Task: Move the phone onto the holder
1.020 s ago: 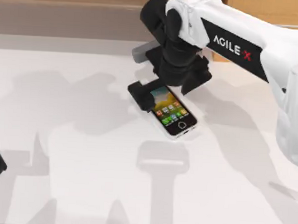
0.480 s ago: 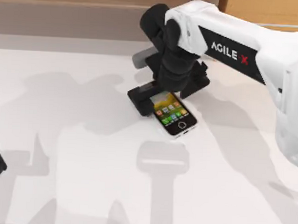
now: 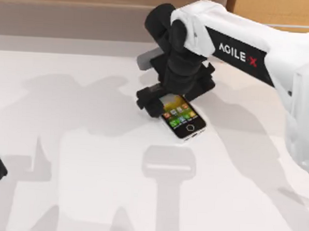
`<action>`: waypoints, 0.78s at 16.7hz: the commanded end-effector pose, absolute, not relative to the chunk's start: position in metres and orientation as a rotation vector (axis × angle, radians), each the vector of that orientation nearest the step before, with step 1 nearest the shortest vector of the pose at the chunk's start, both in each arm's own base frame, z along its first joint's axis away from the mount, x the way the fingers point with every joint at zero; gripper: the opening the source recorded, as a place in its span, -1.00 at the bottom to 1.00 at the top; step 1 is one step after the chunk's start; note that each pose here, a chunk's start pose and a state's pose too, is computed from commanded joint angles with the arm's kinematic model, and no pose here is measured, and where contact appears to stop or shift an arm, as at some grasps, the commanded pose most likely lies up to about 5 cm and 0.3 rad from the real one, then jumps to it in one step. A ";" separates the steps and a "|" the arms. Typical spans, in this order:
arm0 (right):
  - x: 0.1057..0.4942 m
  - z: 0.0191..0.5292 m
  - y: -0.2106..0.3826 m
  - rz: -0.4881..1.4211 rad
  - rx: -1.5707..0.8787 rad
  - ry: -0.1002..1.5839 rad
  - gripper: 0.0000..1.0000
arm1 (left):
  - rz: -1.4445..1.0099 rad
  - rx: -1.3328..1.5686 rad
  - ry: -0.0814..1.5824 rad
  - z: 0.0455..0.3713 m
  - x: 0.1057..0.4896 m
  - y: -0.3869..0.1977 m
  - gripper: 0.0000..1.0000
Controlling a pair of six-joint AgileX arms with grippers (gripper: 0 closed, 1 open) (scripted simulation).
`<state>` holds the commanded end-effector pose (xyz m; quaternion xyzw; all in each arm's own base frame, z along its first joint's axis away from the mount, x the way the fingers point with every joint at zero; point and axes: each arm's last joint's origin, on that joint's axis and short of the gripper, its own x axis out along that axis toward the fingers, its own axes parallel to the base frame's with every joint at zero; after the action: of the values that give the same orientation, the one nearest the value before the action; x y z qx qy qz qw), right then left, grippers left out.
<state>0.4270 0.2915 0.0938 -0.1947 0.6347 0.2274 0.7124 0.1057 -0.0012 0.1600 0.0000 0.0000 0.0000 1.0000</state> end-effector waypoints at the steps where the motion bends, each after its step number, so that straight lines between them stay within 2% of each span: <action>1: 0.427 0.094 0.292 0.504 -0.432 1.407 -0.66 | 0.000 0.000 0.000 0.160 0.106 -0.001 1.00; 3: 0.427 0.094 0.292 0.504 -0.432 1.407 -0.96 | 0.000 0.000 0.000 0.160 0.106 -0.001 1.00; 4: 0.427 0.094 0.292 0.504 -0.432 1.407 -1.00 | 0.000 0.000 0.000 0.160 0.106 -0.001 1.00; 11: 0.427 0.094 0.292 0.504 -0.432 1.407 -1.00 | 0.000 0.000 0.000 0.160 0.106 -0.001 1.00; 13: 0.428 0.115 0.289 0.497 -0.428 1.374 -1.00 | 0.000 0.000 0.000 0.160 0.106 -0.001 1.00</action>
<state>0.4278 0.2887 0.1146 -0.1939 0.6226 0.2252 0.7239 0.1057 -0.0012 0.1600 0.0000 0.0000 0.0000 1.0000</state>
